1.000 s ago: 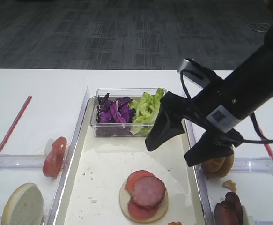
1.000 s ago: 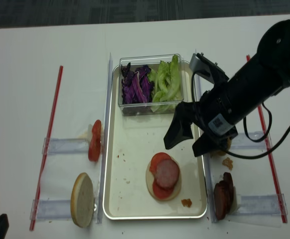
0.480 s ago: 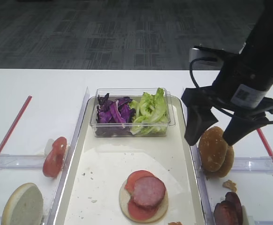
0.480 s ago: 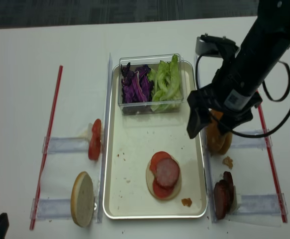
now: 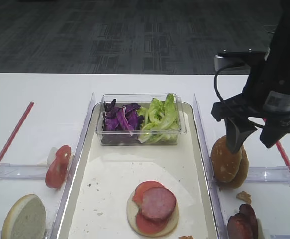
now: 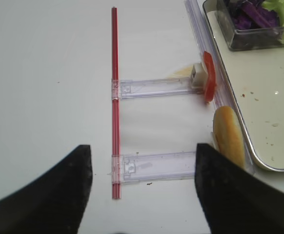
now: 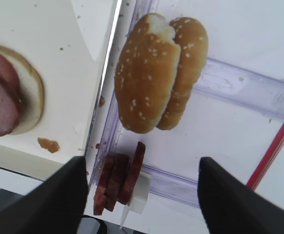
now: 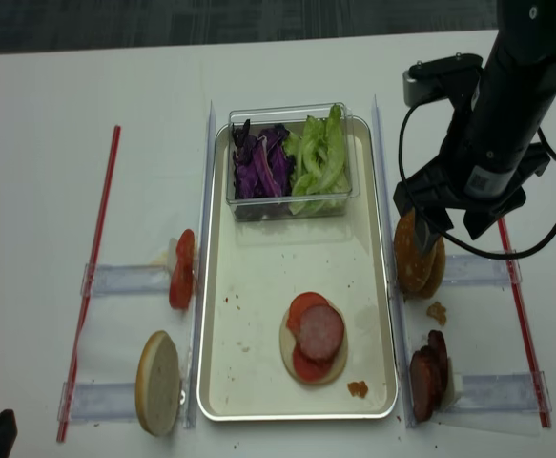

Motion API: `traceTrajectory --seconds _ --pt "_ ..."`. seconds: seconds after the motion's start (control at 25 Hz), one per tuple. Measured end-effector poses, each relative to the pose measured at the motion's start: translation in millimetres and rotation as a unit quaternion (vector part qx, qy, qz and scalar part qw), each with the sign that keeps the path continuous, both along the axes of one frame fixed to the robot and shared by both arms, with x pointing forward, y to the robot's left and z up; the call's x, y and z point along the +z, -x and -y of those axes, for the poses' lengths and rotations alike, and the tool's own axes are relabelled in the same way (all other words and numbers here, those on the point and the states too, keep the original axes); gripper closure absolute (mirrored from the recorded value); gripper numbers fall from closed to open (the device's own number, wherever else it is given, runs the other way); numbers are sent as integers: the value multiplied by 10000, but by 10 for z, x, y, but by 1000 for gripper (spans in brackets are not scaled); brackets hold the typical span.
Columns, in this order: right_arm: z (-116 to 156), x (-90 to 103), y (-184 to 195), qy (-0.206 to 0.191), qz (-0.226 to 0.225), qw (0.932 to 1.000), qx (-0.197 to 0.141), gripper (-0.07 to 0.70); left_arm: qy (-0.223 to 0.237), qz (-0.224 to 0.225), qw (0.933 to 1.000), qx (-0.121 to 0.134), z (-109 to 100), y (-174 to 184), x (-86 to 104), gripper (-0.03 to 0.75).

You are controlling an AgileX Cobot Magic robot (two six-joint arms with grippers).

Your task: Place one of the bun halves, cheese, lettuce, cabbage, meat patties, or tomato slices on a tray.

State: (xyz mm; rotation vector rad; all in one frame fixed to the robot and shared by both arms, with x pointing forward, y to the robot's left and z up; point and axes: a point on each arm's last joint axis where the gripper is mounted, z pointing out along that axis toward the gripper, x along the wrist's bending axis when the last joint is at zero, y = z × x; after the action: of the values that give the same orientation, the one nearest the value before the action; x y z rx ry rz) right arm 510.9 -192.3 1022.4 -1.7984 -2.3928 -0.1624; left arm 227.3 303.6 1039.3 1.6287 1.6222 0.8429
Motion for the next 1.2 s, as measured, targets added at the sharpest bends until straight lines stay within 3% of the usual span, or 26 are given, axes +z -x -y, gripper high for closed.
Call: traceTrajectory --seconds 0.32,0.56,0.96,1.2 --pt "4 -1 -1 19 6 10000 8 118 0 0 10000 0 0 0 0 286" --pt "91 -13 -25 475 123 9988 -58 118 0 0 10000 0 0 0 0 286" --pt "649 -11 -167 361 54 9937 -1060 118 0 0 10000 0 0 0 0 286" --pt "803 -12 -184 428 76 9924 -1153 118 0 0 10000 0 0 0 0 286"
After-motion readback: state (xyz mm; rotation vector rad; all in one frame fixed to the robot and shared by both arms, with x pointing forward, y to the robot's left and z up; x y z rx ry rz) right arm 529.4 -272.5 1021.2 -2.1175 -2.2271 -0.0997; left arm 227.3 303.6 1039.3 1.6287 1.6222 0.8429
